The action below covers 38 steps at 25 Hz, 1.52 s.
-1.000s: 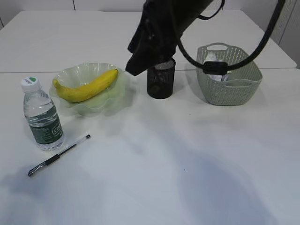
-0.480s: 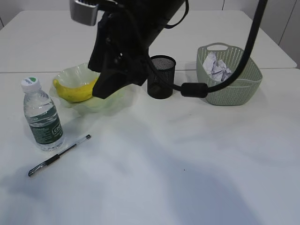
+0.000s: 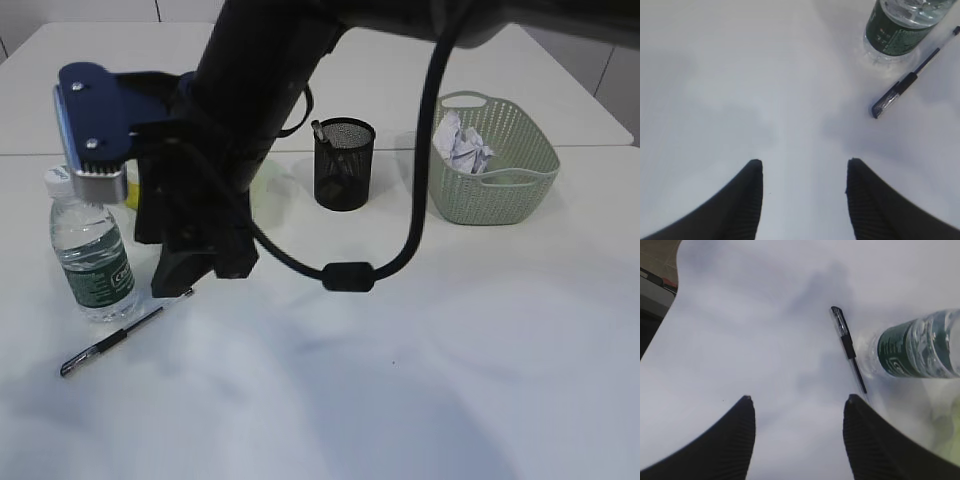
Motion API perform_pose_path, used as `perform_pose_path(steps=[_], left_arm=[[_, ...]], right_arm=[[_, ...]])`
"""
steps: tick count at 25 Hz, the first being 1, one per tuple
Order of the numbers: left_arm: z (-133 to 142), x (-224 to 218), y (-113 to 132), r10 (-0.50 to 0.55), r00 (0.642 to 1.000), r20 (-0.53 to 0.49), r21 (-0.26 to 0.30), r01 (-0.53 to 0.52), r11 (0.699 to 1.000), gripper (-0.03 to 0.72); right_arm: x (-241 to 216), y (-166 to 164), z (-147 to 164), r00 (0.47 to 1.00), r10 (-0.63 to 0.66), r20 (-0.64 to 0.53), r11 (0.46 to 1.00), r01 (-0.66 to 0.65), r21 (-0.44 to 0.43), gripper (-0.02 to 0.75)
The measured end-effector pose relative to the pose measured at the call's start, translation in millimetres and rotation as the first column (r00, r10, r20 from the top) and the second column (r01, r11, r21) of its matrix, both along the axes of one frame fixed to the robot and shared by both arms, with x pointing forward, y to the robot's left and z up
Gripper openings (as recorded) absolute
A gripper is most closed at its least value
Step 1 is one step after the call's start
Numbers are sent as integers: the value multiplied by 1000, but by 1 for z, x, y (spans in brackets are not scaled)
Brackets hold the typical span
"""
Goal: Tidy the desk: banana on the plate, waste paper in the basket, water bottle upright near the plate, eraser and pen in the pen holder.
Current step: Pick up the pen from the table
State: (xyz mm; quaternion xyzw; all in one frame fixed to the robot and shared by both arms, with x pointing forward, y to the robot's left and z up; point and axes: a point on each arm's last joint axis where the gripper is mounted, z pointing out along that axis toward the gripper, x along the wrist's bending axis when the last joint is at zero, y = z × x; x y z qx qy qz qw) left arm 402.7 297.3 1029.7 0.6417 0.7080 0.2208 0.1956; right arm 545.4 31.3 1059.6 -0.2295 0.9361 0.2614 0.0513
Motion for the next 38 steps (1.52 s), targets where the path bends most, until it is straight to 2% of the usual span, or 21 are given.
perform_pose_path(steps=[7,12,14,18,21,25,30,38], left_arm=[[0,0,0,0,1000,0,2,0,1000,382],[0,0,-2,-2,1000,-4,-21,2,1000,382],[-1,-1,-6,-38,999,-9,-39,37,999,382],[-8,3,-20,-175,983,-52,-75,171,982,382],[-20,11,-29,-235,966,-111,-93,226,970,382],[-37,20,-41,-292,936,-196,-100,277,956,382],[-46,30,-56,-358,914,-193,-90,347,934,382],[-56,45,-57,-408,888,-211,-8,416,909,382]], right_arm=[[3,20,-27,1000,6,30,1000,-6,2,414],[6,20,-29,998,-1,56,1000,1,-1,398],[5,18,-30,999,4,50,1000,-3,-26,396],[4,7,-29,1000,-15,0,994,15,-106,395],[5,-6,-11,998,-56,1,993,56,-102,395],[8,-30,28,988,-150,40,987,151,-45,395],[1,-67,83,961,-263,83,965,260,48,400],[-22,-114,146,917,-356,178,930,330,161,407]])
